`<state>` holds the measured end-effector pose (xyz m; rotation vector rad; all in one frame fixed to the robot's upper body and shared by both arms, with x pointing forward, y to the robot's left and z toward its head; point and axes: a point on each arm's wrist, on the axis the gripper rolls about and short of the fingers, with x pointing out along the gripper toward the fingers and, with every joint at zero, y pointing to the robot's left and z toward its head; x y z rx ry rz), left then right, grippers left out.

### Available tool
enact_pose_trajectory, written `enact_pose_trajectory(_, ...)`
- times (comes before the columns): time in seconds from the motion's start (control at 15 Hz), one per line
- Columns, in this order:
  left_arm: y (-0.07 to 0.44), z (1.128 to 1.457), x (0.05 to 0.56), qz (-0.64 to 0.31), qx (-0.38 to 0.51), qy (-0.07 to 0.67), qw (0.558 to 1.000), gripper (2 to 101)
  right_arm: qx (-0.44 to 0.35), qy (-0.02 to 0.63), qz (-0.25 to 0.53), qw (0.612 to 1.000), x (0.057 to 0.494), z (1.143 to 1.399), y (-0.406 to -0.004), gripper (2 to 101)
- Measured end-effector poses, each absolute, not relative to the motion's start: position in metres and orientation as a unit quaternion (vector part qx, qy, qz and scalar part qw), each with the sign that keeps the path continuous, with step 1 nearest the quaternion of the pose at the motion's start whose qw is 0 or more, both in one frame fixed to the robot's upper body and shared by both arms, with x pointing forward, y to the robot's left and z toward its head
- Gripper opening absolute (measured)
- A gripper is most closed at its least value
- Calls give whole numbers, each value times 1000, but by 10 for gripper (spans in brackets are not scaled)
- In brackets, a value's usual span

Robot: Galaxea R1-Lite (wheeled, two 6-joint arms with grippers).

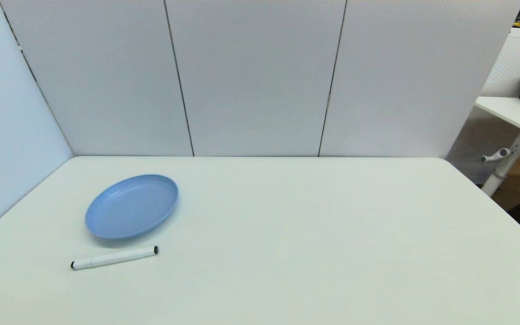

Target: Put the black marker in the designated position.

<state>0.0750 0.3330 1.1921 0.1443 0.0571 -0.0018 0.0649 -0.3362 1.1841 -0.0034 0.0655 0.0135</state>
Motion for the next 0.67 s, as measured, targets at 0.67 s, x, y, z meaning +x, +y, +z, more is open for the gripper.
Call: enact_pose_trajectory(0.67, 333, 1182, 69, -10, 18, -1, 1000, 973, -2, 33, 7, 999, 65, 1184, -336, 974)
